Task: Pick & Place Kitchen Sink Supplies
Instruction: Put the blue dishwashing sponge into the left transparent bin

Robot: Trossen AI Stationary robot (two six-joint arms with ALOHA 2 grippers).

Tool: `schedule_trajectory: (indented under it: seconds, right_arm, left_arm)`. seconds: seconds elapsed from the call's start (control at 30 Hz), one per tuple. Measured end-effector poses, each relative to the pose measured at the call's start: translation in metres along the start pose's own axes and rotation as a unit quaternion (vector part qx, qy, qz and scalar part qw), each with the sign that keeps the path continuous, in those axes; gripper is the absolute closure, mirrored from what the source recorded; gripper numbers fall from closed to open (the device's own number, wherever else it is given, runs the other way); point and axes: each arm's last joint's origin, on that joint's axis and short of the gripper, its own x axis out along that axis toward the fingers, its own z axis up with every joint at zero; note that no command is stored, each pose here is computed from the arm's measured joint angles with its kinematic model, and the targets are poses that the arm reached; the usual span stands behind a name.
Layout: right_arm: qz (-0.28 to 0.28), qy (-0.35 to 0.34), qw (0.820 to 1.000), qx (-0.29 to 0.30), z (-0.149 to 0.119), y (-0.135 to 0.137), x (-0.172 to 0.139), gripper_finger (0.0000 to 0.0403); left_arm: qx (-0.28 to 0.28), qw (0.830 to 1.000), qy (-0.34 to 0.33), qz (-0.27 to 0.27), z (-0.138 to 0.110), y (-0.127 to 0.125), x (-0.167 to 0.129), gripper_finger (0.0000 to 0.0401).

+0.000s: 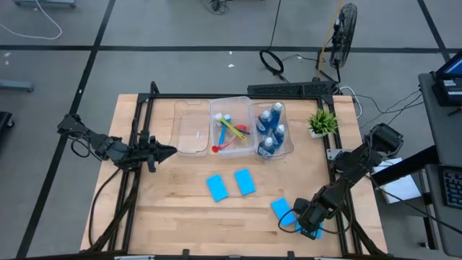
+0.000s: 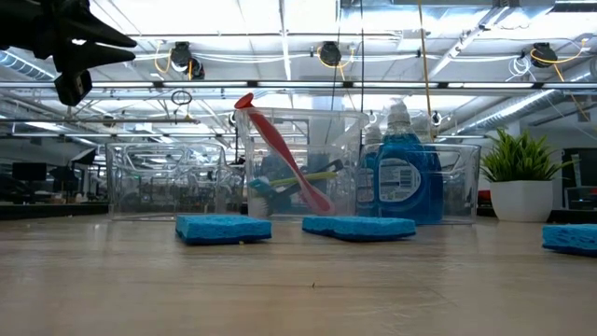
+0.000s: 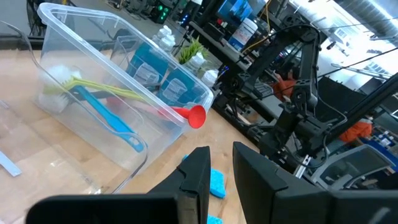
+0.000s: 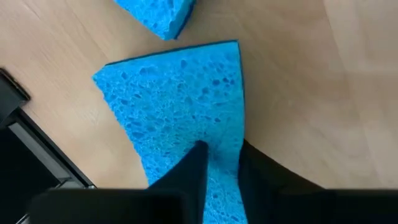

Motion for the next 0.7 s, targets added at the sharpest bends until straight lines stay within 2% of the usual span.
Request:
schedule_trajectory:
  seconds: [0.2,0.53,0.7]
  right_arm:
    - [-0.001,0.01,1.0,0.002,0.0,-0.001,0.0,0.0395]
    - [-0.026,0.044,0.998,0.034,-0.006,-0.011,-0.008,0.0402]
    - [-0.006,0.038,0.998,0.049,-0.011,-0.016,-0.026,0.0403]
  left_arm:
    - [0.001,1.0,0.0,0.0,0.0,0.0,0.0,0.0329]
    - [0.004,1.0,0.001,0.0,0.0,0.0,0.0,0.0329]
    - [0.005,1.0,0.001,0.0,0.0,0.0,0.0,0.0329]
